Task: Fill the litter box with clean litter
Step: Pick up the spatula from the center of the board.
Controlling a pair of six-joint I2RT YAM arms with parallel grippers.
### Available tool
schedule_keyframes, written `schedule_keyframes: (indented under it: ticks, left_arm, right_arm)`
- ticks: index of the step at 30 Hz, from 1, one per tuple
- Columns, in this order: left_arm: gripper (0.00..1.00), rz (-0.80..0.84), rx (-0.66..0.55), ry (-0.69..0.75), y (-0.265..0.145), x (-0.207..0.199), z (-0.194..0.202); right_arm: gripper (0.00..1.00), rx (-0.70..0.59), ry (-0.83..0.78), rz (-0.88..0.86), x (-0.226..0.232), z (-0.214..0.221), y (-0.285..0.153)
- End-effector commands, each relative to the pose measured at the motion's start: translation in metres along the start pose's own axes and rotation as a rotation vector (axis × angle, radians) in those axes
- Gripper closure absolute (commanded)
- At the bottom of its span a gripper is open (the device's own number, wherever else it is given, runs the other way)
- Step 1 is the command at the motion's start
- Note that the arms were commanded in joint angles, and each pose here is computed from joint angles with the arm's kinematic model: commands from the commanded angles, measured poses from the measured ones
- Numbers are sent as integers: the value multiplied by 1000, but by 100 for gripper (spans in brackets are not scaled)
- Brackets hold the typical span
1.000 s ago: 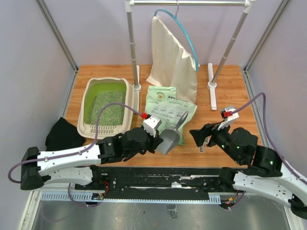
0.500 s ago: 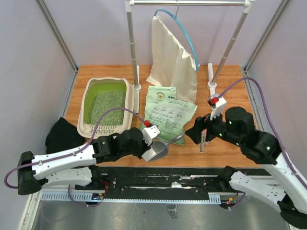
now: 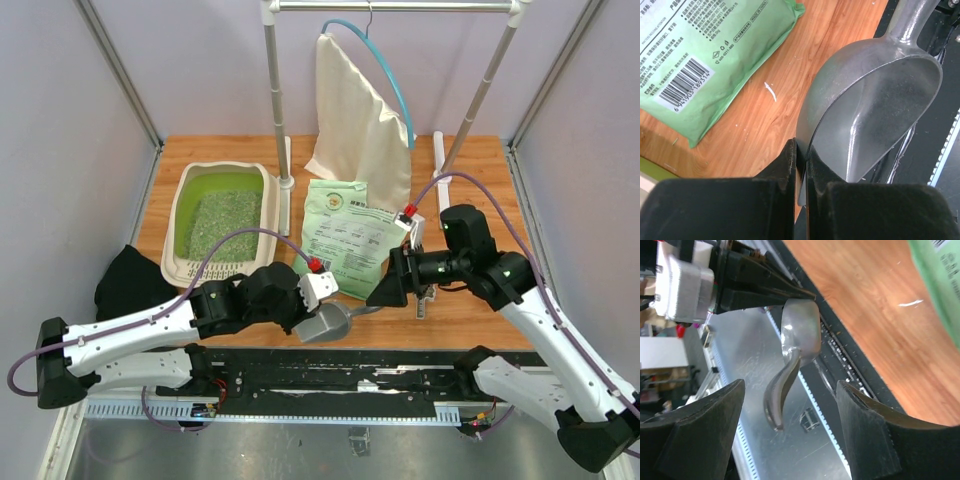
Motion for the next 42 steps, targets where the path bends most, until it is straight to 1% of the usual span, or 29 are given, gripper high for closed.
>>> schedule_keyframes:
  ticks: [1,5,7,12,14,20,22,24,25,27,30,31,32,33,34,35,36,37,39,42]
  left_arm:
    - [100,-1,-92,17,-7,6,-29]
    - [99,-4,-92,25,-6,7,-31]
    - [100,-2,-85,27,-5,7,-30]
    - [100,3,-54,18,1,6,-26]
    - [100,-14,-41,6,3,9,-26]
    - [100,-50,-32,-19,5,15,-30]
    - [100,-61,-34,-28,4,16,-31]
    - [100,-61,-33,-32,3,16,-31]
    - [100,-59,-29,-32,3,16,-30]
    - [100,-59,-28,-32,2,15,-29]
    - [100,-58,-39,-37,1,15,-30]
    - [99,-64,-46,-44,0,16,-31]
    - [96,-82,-51,-53,-1,18,-31]
    - [85,-107,-58,-72,-2,21,-32]
    - [64,-142,-64,-100,-4,26,-32]
    - [41,-184,-70,-148,-6,31,-32]
    - [20,-214,-78,-224,-7,35,-30]
    - [13,-228,-83,-287,-7,41,-27]
    - [4,-250,-121,-415,-9,53,-20]
    - [0,-248,-288,-555,-18,67,-23]
  right_arm:
    - [26,117,27,-105,7,19,7]
    - [31,132,3,-103,9,23,10]
    - [38,130,-6,-101,9,23,10]
    - [51,132,-6,-87,6,24,12]
    - [58,136,1,-78,6,25,14]
    - [65,156,1,-31,2,30,18]
    - [69,164,3,-24,2,31,19]
    - [69,162,2,-15,1,31,19]
    - [71,154,1,-4,-1,30,19]
    - [82,135,1,19,-4,27,20]
    - [94,89,-3,56,-7,19,20]
    - [97,70,3,62,-8,17,20]
    - [99,54,7,67,-9,15,21]
    - [99,40,6,68,-9,13,22]
    - [99,20,2,77,-10,10,21]
    - [99,6,-1,88,-11,9,20]
    - [99,-13,-9,105,-13,6,19]
    - [99,-42,-17,129,-16,3,17]
    - [99,-105,-24,184,-24,-2,13]
    - [99,-188,-37,243,-31,-10,5]
Point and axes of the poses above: each gripper's point midway between its finger pads, its own y axis out along the fingers, its own x axis along the line the jaws close on, z = x × y, the point moved 2 cm from there along -y, back along the fingers, and after that the axes turned 11 degrees about y, right-handed, at the moved point
